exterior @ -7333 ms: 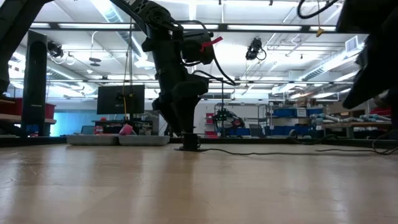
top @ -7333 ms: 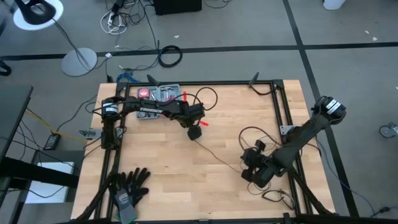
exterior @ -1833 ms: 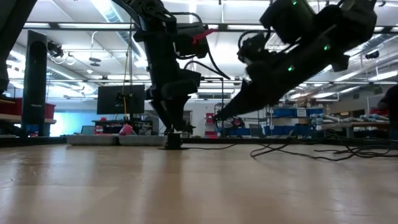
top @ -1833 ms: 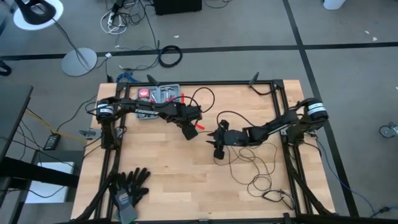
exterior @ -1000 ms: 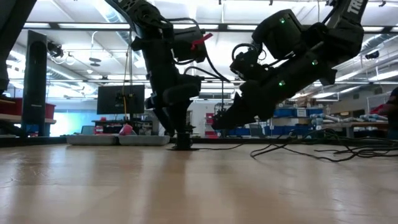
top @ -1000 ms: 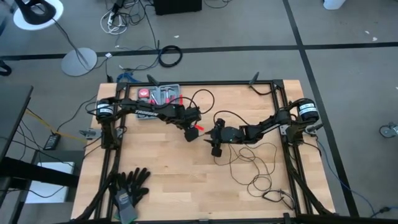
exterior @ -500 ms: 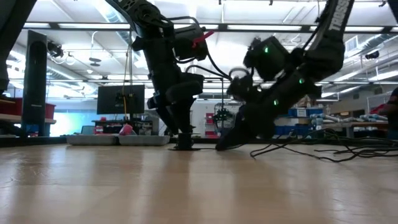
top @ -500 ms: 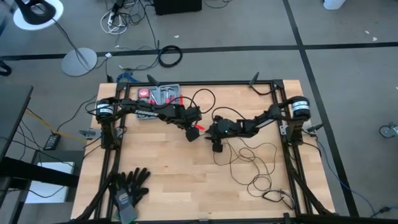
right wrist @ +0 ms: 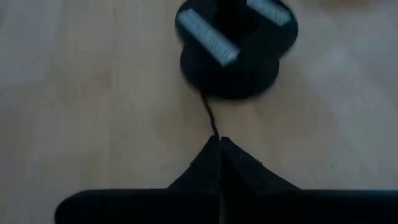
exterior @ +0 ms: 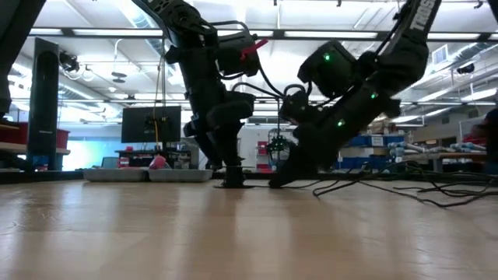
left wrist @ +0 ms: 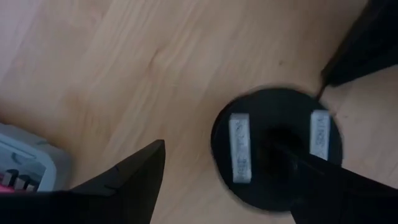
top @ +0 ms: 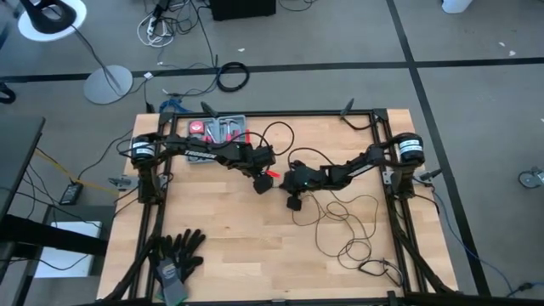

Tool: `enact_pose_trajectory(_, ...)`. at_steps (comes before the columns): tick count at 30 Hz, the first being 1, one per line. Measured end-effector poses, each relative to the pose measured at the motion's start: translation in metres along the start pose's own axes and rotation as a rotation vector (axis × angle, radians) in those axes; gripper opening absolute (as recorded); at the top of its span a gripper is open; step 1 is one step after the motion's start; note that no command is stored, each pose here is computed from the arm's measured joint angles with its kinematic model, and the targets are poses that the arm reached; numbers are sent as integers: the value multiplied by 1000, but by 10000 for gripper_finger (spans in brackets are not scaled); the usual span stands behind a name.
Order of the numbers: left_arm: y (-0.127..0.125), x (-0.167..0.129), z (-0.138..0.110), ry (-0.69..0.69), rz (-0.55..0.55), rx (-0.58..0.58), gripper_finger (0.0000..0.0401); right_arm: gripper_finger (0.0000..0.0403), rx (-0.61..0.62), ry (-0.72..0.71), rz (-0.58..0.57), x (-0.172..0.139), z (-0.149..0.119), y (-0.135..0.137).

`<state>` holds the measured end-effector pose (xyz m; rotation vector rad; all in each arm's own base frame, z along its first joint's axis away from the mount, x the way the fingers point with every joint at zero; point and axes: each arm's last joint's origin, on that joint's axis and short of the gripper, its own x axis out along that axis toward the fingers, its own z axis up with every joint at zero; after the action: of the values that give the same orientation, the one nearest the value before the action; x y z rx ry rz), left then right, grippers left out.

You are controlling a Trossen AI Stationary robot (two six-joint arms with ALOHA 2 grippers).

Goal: Coil cords
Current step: Uncoil the black wire from the spool

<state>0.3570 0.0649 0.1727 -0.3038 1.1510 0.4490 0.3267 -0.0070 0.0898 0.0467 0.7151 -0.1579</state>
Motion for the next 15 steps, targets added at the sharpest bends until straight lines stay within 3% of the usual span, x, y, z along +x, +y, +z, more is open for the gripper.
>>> enact_pose_trajectory(8, 0, 0, 0, 2, 0, 0, 294, 1, -2, 150, 34, -42, 1, 28)
enact_pose_trajectory(15, 0, 0, 0, 2, 1, -1, 294, 1, 17, 324, -38, -78, -15, 57)
